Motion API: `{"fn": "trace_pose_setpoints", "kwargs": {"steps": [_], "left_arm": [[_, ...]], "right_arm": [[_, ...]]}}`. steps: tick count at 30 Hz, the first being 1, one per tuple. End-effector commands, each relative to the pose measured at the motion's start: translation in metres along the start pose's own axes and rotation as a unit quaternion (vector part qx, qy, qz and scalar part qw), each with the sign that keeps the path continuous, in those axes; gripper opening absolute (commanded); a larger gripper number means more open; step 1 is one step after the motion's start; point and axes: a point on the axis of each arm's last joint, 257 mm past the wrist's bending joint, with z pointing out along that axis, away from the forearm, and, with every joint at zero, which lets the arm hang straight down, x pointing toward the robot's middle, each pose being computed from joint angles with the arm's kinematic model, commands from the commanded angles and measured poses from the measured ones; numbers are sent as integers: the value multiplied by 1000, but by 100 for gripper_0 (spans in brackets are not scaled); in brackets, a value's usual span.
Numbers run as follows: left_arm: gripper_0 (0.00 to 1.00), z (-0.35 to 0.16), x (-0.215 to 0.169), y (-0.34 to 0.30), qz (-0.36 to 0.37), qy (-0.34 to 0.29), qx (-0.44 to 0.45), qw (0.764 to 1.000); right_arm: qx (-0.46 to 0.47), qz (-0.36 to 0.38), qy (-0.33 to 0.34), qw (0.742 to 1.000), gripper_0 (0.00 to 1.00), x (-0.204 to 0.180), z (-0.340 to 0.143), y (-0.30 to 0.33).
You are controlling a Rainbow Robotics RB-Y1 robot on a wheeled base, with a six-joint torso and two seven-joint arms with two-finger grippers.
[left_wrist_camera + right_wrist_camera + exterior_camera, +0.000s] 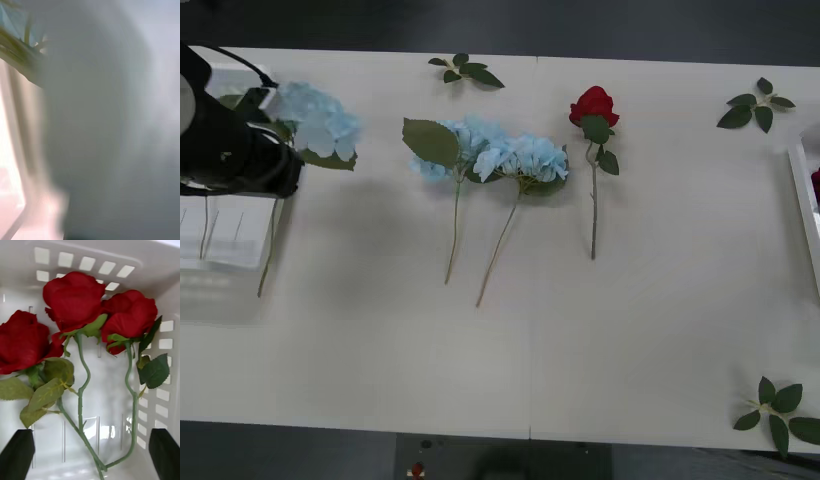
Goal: Put the red flowers into the right box and the blue flowers into the left box
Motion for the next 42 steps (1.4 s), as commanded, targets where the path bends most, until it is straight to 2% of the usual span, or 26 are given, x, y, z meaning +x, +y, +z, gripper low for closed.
{"fn": "trace_pose_setpoints", "kwargs": {"steps": [1, 8, 14, 20, 23, 28, 32, 37, 42], "left_arm": [[0, -53, -22, 30, 4, -38, 6, 999], [0, -101, -43, 83, -61, -105, -3, 993], [0, -118, -56, 148, -113, -167, -42, 979], [0, -110, -54, 197, -149, -192, -69, 968], [0, -109, -55, 221, -163, -209, -90, 960], [0, -102, -53, 270, -181, -240, -137, 944], [0, -83, -56, 285, -177, -262, -151, 936], [0, -52, -53, 284, -172, -253, -155, 939], [0, -26, -53, 263, -158, -242, -144, 947]], "right_arm": [[19, -13, -18, 1000, 100, -31, -33, -20], [-30, -32, -7, 999, 100, -44, -70, 9], [-144, -33, -33, 989, 100, -69, -124, 72], [-258, 58, -36, 964, 100, -81, -162, 158], [-278, 83, -34, 956, 100, -81, -168, 192], [-310, 140, -20, 940, 100, -59, -154, 258], [-324, 153, -12, 933, 100, -43, -129, 298], [-319, 173, -9, 932, 100, -38, -91, 337], [-304, 180, -7, 936, 100, -48, -73, 356]]}}
